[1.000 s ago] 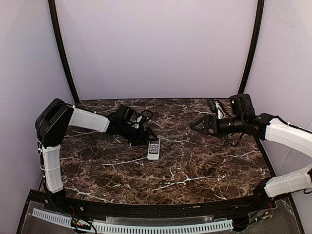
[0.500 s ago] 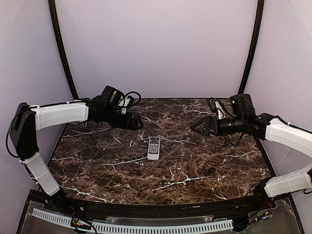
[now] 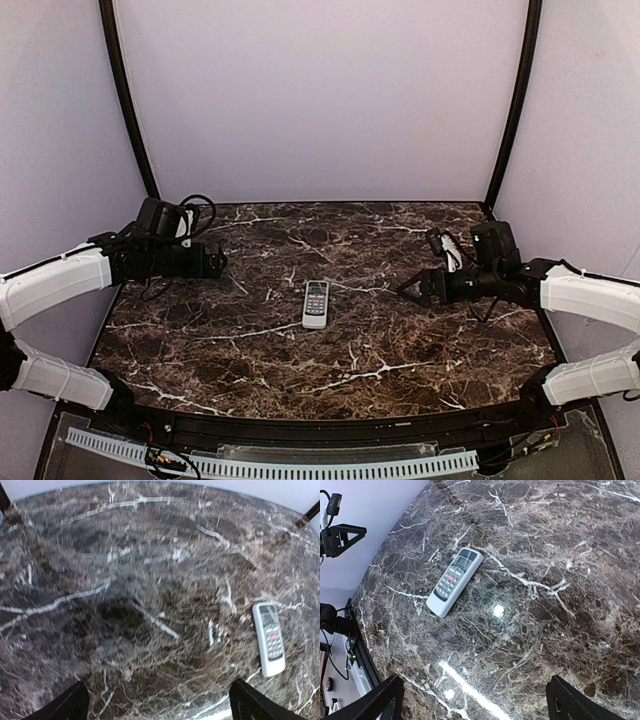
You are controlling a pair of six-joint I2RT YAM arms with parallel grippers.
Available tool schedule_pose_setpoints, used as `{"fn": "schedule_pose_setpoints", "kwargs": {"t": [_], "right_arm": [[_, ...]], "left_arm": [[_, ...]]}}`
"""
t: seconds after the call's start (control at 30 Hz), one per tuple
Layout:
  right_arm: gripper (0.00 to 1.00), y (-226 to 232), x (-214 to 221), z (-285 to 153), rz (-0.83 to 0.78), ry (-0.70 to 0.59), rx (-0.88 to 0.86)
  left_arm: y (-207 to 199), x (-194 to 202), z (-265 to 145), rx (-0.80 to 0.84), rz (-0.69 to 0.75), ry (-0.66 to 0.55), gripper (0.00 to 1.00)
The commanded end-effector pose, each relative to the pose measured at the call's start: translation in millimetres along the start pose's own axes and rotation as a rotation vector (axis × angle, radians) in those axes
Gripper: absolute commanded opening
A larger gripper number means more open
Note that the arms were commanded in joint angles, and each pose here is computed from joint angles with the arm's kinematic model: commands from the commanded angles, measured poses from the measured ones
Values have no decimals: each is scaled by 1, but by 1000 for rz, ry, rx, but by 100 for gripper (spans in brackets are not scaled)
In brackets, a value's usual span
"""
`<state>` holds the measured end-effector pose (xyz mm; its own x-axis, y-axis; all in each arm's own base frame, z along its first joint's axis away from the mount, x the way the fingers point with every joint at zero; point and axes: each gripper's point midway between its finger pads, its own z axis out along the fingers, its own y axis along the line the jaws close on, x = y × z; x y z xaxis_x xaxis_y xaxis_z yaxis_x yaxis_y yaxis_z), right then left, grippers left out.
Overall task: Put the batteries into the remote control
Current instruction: Reset both arms
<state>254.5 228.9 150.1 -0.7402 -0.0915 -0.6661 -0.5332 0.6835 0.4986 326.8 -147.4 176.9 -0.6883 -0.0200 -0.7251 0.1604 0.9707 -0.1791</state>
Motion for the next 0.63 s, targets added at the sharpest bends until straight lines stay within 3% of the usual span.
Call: {"fn": "schedule_pose_setpoints", "kwargs": {"t": [0.0,0.23,0.6], "right_arm": [[99,-16,15,6,1,-19,29],[99,-25,31,6,33,-63,34],[99,-21,30,3,28,-78,18]], "left_arm": [[10,56,18,13,-59,138,99],[12,88,36,29,-102,189,98],[7,74,39,38,-103,163,98]]}}
